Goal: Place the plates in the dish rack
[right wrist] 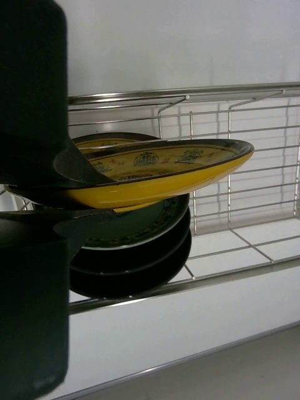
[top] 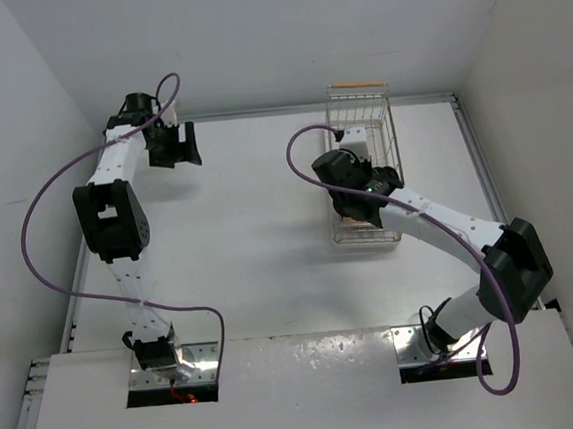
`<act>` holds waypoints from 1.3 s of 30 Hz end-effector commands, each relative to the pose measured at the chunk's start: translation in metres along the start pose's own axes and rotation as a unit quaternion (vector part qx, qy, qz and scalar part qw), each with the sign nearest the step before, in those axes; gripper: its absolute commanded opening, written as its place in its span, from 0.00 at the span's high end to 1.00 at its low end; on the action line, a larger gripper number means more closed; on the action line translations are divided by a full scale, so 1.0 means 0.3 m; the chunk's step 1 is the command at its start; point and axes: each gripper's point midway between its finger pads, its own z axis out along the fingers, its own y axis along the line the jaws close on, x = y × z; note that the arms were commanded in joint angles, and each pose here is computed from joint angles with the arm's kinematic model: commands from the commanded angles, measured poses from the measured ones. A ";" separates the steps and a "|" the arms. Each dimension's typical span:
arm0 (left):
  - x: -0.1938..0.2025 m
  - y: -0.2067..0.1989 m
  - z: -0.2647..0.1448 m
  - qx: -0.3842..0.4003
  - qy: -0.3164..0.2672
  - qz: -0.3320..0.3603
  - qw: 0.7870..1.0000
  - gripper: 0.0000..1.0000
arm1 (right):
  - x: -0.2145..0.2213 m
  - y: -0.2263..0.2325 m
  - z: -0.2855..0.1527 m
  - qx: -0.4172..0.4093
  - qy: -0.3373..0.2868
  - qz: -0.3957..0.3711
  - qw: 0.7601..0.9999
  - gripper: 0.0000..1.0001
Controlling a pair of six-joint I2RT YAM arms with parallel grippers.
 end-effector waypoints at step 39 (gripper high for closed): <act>-0.010 0.033 -0.020 -0.028 -0.005 0.011 1.000 0.10 | -0.231 -0.303 0.018 -0.050 0.034 0.095 0.994 0.06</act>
